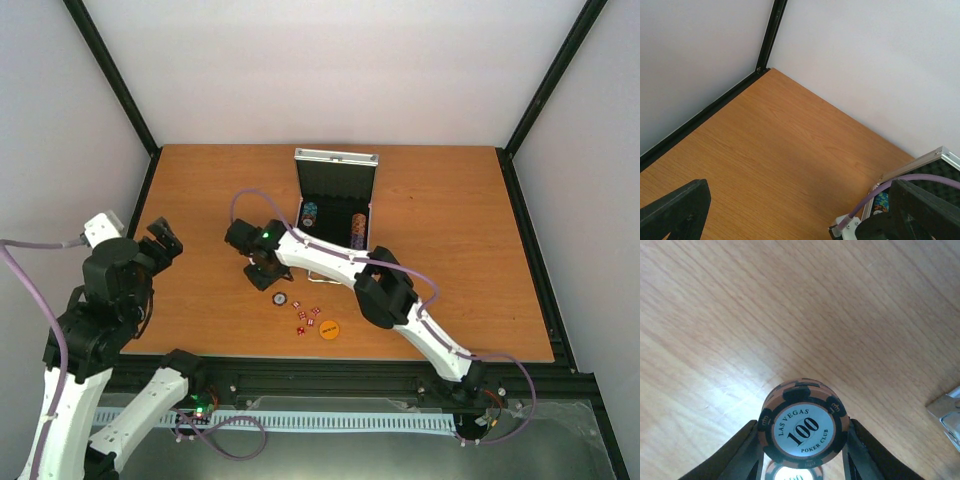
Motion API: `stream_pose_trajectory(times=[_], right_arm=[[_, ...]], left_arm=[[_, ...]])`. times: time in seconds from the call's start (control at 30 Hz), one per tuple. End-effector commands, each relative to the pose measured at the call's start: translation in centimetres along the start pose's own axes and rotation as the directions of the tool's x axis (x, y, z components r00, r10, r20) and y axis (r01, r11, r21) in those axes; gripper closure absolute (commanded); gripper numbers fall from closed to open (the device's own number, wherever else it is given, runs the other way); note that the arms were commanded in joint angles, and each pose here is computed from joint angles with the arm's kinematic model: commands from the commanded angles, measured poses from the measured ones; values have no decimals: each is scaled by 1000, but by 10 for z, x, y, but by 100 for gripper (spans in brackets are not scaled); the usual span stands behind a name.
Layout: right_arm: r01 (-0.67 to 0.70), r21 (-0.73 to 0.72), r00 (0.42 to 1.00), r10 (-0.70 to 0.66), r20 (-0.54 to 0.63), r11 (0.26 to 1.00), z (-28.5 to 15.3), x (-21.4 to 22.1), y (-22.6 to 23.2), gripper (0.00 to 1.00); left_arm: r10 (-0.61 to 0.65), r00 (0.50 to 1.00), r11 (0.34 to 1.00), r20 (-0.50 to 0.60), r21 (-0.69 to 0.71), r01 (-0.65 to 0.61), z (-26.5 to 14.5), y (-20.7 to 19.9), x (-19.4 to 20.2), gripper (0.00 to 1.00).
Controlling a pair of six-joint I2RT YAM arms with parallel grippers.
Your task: Pack up texas hold em set
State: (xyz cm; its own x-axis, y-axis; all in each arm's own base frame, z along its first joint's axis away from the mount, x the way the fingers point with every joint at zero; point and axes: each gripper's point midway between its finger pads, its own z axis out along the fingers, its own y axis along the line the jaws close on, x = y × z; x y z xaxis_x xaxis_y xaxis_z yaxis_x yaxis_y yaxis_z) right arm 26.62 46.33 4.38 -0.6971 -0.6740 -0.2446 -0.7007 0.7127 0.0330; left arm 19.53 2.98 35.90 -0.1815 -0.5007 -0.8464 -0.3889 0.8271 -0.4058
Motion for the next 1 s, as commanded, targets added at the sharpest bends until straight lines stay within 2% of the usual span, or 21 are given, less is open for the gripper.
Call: stream_pose_trajectory(times=[0.0, 0.13, 0.27, 0.4, 0.5, 0.63, 0.97], right_arm=[[11, -39, 997, -9, 73, 999, -42, -12, 5, 97], [-24, -30, 995, 27, 98, 999, -58, -19, -12, 97], [-76, -32, 989, 80, 125, 997, -71, -23, -32, 97], [-124, -37, 974, 129, 185, 992, -95, -35, -50, 97], [-162, -35, 962, 166, 216, 986, -108, -41, -68, 97], [-205, -66, 941, 215, 263, 977, -123, -49, -86, 97], [-277, -129, 886, 305, 348, 952, -155, -65, -122, 97]], left_arm=[[24, 999, 1000, -26, -9, -24, 6, -1, 7, 0], [43, 997, 999, -57, 0, -43, 12, -2, 20, 0], [75, 992, 995, -100, 71, -68, 17, -13, 34, 1], [110, 987, 984, -116, 154, -91, 19, -26, 42, 7], [123, 985, 978, -121, 182, -100, 20, -31, 46, 7], [147, 979, 960, -143, 259, -106, 26, -43, 61, 15], [113, 953, 888, -280, 459, 30, 49, -71, 135, 19]])
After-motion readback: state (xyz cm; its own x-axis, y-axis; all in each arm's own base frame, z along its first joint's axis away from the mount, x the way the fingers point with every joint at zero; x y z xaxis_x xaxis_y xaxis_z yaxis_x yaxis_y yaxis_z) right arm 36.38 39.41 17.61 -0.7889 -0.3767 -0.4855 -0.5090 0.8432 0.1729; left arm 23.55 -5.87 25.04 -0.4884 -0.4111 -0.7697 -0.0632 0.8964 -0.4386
